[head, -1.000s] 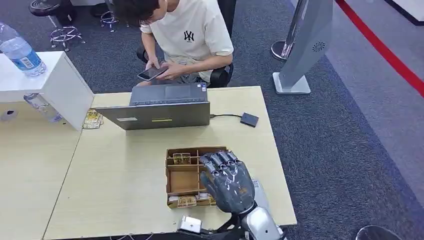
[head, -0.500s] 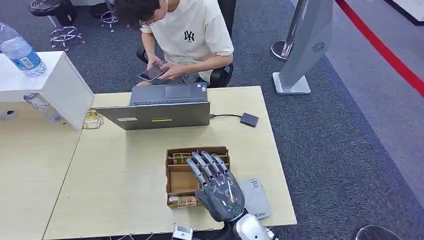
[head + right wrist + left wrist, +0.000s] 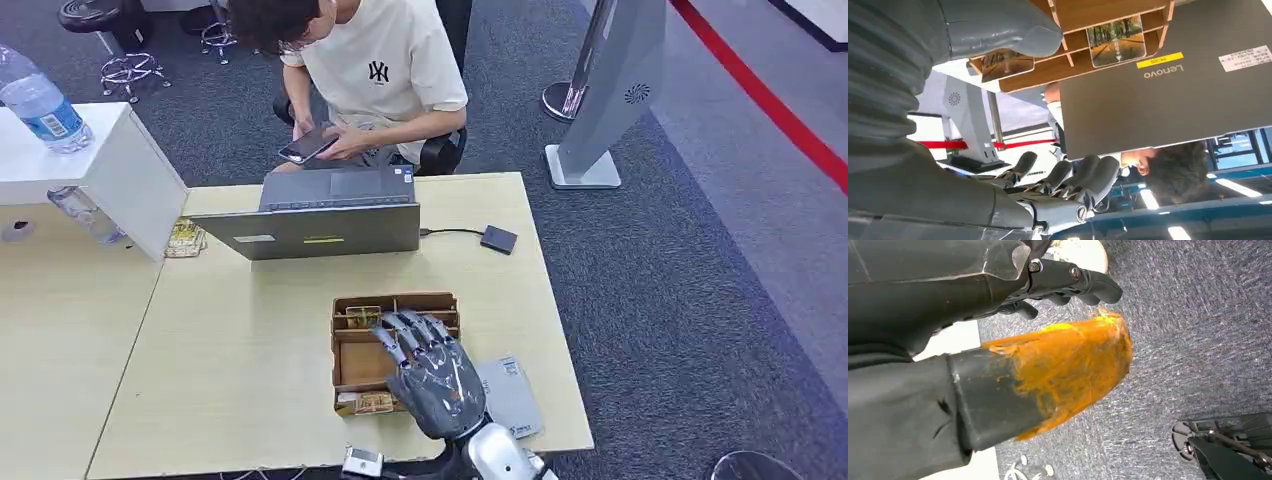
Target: Pass the card to the sensor for recognition and then transmit it.
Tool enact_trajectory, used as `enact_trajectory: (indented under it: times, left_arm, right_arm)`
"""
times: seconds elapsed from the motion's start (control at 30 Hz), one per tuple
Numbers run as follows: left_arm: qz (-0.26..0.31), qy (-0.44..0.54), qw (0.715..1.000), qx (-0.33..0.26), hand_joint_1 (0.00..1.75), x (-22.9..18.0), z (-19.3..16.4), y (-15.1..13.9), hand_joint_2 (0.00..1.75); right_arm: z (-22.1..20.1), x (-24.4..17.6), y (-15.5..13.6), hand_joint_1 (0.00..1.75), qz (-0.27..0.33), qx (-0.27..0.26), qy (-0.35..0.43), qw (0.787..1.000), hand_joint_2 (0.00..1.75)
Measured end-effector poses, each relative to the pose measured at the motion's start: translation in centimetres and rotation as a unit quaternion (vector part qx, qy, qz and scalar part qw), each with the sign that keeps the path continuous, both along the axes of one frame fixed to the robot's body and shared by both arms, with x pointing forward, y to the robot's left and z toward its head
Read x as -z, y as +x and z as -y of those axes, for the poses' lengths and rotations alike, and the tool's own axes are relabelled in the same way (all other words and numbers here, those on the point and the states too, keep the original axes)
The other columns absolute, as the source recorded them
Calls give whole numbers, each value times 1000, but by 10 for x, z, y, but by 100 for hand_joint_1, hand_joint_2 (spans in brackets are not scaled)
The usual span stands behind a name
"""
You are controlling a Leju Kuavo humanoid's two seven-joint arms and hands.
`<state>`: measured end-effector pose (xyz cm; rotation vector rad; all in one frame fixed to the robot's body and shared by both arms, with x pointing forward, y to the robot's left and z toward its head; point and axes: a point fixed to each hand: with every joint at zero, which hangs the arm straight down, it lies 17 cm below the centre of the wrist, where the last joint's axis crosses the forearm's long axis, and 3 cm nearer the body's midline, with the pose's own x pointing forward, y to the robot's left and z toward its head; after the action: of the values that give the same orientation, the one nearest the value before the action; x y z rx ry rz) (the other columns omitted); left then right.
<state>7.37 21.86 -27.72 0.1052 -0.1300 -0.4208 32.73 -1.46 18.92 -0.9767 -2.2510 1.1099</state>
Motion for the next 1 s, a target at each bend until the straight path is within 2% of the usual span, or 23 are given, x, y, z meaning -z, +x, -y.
enact_trajectory:
  times: [0.03, 0.07, 0.13, 0.2, 0.3, 0.5, 0.53, 0.6, 0.77, 1.0]
  left_arm:
    - [0, 0, 1000, 0, 0, 0, 0, 0, 0]
    - [0, 0, 1000, 0, 0, 0, 0, 0, 0]
    - [0, 0, 1000, 1, 0, 0, 0, 0, 0]
    - [0, 0, 1000, 2, 0, 0, 0, 0, 0]
    - [-1, -1, 1000, 5, 0, 0, 1, 0, 0]
    - [0, -2, 1000, 6, 0, 0, 1, 0, 0]
    - [0, -2, 1000, 6, 0, 0, 1, 0, 0]
    - [0, -2, 1000, 6, 0, 0, 1, 0, 0]
    - [0, -2, 1000, 6, 0, 0, 1, 0, 0]
    - [1, -2, 1000, 7, 0, 0, 1, 0, 0]
  right_arm:
    - [0, 0, 0, 51, 0, 0, 0, 1000, 175]
    - [0, -1, 1, 61, 1, 0, 0, 1000, 175]
    - [0, -2, 2, 61, 2, 1, 0, 1000, 175]
    - [1, -1, 3, 75, 1, 3, 0, 1000, 175]
    - [1, 0, 5, 79, 0, 4, -1, 1000, 175]
    - [7, 5, 11, 66, -7, 15, -3, 1000, 175]
    - [8, 6, 13, 66, -7, 18, -3, 1000, 175]
    - [11, 7, 15, 77, -9, 21, -4, 1000, 175]
    - [20, 13, 22, 68, -20, 33, -2, 999, 175]
    - [36, 22, 33, 77, -31, 55, -4, 998, 175]
